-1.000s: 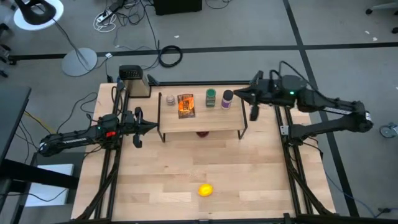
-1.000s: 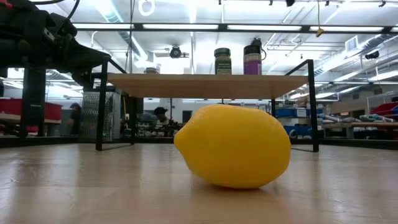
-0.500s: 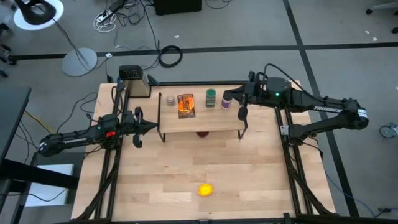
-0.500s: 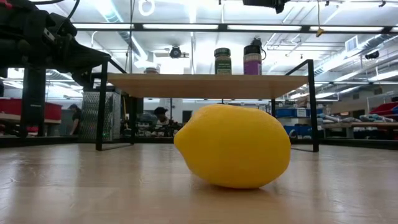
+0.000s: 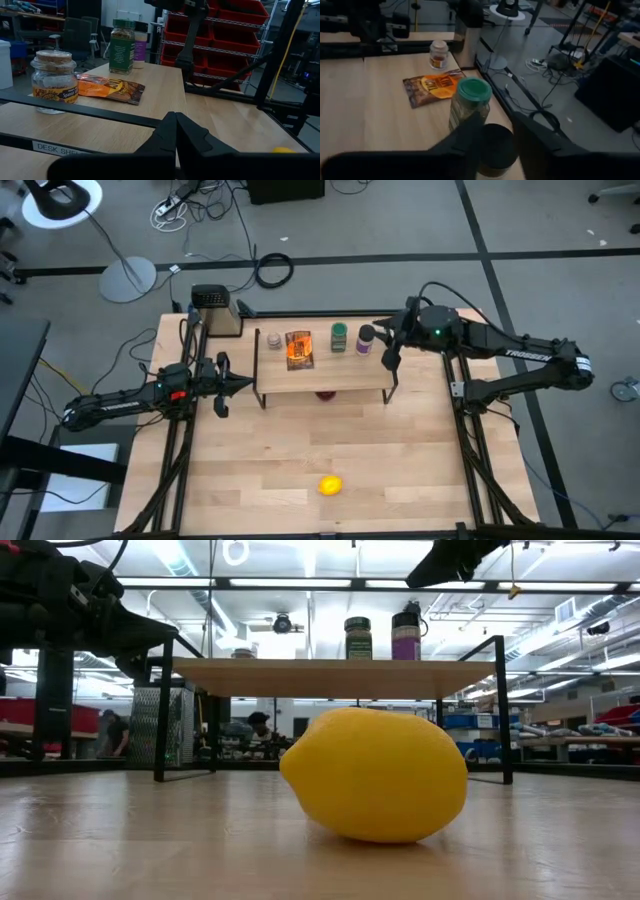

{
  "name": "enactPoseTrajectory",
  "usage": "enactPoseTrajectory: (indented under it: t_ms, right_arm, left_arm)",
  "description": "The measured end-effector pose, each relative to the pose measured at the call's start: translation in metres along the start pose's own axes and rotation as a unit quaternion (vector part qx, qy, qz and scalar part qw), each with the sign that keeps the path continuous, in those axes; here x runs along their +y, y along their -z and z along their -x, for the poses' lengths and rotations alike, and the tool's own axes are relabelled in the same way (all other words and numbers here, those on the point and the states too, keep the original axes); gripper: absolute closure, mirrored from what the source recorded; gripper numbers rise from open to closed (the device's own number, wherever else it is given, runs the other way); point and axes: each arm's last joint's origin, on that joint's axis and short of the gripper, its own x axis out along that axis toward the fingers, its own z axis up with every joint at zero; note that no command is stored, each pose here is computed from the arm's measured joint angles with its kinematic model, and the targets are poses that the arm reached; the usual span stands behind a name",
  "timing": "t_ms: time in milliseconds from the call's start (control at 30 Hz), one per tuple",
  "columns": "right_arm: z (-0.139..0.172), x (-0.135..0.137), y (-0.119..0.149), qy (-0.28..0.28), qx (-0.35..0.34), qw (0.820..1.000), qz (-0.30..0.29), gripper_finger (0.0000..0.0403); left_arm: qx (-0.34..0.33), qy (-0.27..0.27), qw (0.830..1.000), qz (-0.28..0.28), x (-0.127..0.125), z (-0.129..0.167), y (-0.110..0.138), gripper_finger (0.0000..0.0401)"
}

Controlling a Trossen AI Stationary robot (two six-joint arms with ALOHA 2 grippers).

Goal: Shelf spices
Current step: Remove the black seasoning bottle from the shelf

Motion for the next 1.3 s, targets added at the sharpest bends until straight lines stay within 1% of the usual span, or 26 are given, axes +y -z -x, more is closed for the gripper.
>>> enactPoseTrajectory:
  t_ms: [233,333,467,567,667,800,1000,1067,1167,1300]
  right_arm:
    - [-0.008,-0.004,0.002,0.006,0.010,0.999,-0.035,0.0124]
    - [-0.014,-0.003,0.003,0.012,0.016,0.999,-0.042,0.0068]
    - [-0.025,-0.001,0.007,0.017,0.033,0.999,-0.039,0.0021]
    - [-0.035,0.001,0.011,0.025,0.051,0.998,-0.037,0.0008]
    - [-0.044,0.001,0.016,0.036,0.068,0.996,-0.040,0.0007]
    - [-0.053,0.000,0.021,0.040,0.085,0.994,-0.051,0.0017]
    - [-0.057,-0.002,0.028,0.045,0.115,0.990,-0.072,0.0050]
    - [-0.056,-0.002,0.029,0.045,0.120,0.989,-0.077,0.0072]
    - [-0.054,-0.002,0.029,0.044,0.122,0.988,-0.081,0.0115]
    - [-0.052,0.002,0.028,0.028,0.120,0.989,-0.084,0.0190]
  left_arm:
    - [0.000,0.000,1.000,0.000,0.000,0.000,0.000,0.0393]
    - [-0.001,0.000,1.000,0.000,0.000,0.000,0.000,0.0393]
    - [-0.002,0.000,1.000,0.000,0.000,0.000,0.000,0.0393]
    - [-0.007,0.001,1.000,-0.001,0.000,0.000,-0.001,0.0393]
    - [-0.013,0.002,1.000,-0.001,0.000,0.000,-0.002,0.0393]
    - [-0.014,0.002,1.000,-0.001,0.000,0.000,-0.003,0.0393]
    - [-0.014,0.002,1.000,-0.001,0.000,0.000,-0.003,0.0393]
    - [-0.015,0.002,1.000,-0.002,0.000,0.000,-0.003,0.0393]
    - [-0.015,0.002,1.000,-0.002,0.000,0.000,-0.003,0.0393]
    - [-0.015,0.003,1.000,-0.002,-0.001,0.000,-0.003,0.0393]
